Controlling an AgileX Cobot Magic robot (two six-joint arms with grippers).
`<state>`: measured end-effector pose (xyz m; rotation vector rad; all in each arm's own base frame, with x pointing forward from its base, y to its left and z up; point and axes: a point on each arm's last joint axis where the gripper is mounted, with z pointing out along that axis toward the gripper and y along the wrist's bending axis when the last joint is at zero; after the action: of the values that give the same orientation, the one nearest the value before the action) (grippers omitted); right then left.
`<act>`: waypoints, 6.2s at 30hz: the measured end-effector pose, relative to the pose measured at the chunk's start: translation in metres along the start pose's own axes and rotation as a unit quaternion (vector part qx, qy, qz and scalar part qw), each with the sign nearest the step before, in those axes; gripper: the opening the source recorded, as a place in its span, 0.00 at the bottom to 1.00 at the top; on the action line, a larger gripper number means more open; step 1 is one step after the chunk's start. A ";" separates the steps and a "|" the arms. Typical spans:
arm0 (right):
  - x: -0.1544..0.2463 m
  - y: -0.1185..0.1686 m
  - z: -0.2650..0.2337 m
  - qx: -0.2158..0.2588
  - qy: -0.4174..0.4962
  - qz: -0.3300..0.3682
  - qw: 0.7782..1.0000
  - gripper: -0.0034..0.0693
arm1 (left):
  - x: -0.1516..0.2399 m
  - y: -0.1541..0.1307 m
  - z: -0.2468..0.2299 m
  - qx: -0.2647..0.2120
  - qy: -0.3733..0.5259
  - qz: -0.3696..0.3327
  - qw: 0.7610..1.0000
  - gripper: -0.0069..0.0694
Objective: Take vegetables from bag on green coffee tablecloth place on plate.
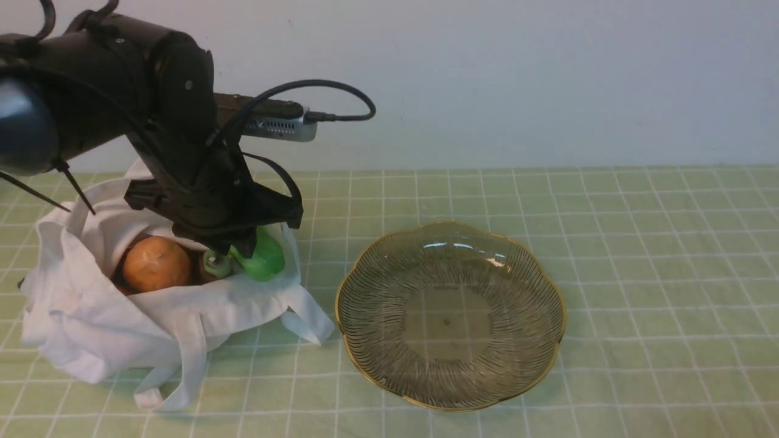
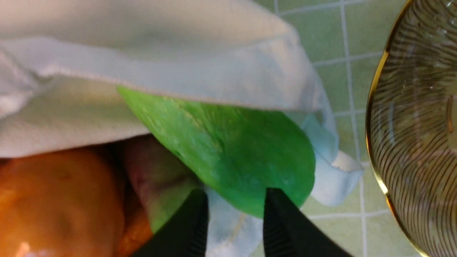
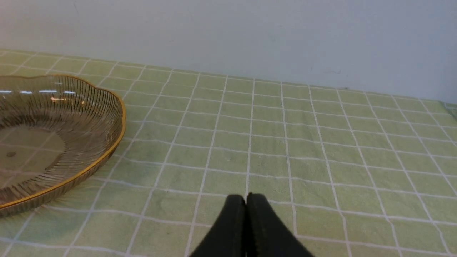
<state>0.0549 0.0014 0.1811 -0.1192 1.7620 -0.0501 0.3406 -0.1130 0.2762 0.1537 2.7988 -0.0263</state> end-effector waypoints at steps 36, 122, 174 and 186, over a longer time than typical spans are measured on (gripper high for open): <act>0.000 0.000 0.000 0.000 0.000 0.000 1.000 0.03 | -0.006 0.001 0.036 -0.034 0.023 -0.064 0.997 0.09; 0.000 0.000 0.000 0.000 0.000 0.000 1.000 0.03 | 0.003 -0.021 -0.005 0.218 0.054 0.066 0.972 0.31; 0.000 0.000 0.000 0.000 0.000 0.000 1.000 0.03 | 0.220 0.044 -0.206 0.191 -0.537 0.051 0.820 0.08; 0.000 0.000 0.000 0.000 0.000 0.000 1.000 0.03 | 0.312 0.074 -0.225 0.187 -0.616 0.064 0.763 0.08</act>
<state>0.0549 0.0014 0.1811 -0.1192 1.7620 -0.0501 -0.0180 0.0007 0.3846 0.2859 1.4169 -0.4705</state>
